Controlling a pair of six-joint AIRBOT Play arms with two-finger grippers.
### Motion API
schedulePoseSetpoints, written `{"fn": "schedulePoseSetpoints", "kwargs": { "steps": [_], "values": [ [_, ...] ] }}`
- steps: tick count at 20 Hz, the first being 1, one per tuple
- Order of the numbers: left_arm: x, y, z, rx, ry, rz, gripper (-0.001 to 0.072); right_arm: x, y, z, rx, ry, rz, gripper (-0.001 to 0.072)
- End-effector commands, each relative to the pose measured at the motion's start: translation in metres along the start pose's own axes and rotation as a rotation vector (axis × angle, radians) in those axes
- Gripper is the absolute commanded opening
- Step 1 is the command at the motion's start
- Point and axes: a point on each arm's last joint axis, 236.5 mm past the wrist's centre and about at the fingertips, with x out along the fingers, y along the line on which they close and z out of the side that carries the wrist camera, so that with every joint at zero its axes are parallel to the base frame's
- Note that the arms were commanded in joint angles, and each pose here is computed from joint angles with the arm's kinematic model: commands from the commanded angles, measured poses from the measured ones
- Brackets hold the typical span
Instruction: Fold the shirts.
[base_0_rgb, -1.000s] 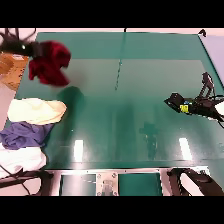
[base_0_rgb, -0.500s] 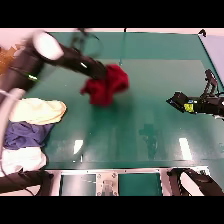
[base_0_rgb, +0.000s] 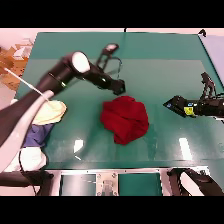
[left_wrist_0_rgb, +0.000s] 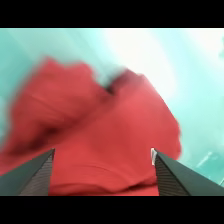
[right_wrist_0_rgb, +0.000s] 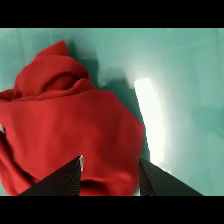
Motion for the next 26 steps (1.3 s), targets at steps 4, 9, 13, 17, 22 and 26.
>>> {"fn": "schedulePoseSetpoints", "kwargs": {
  "steps": [4, 9, 13, 17, 22, 26],
  "values": [
    [-0.055, 0.077, -0.062, -0.184, 0.269, 0.063, 0.0681, 0.032, -0.029, -0.016, 0.033, 0.095, -0.056, 0.0406],
    [0.013, 0.083, -0.134, -0.37, 0.337, -0.016, 0.0681, 0.083, -0.046, -0.041, 0.05, 0.292, -0.024, 0.0407],
    [0.065, 0.054, -0.165, -0.437, 0.27, -0.142, 0.068, 0.113, -0.045, -0.054, 0.053, 0.378, 0.06, 0.0406],
    [0.086, 0.041, -0.173, -0.397, 0.241, -0.127, 0.0678, 0.138, -0.024, -0.047, 0.087, 0.391, 0.203, 0.0405],
    [0.09, 0.044, -0.162, -0.352, 0.19, -0.101, 0.0028, 0.144, -0.004, -0.045, 0.081, 0.407, 0.331, 0.0009],
    [0.054, 0.054, -0.144, -0.265, 0.235, -0.1, 0.0027, 0.12, 0.002, -0.022, 0.079, 0.382, 0.397, 0.0012]
  ]
}}
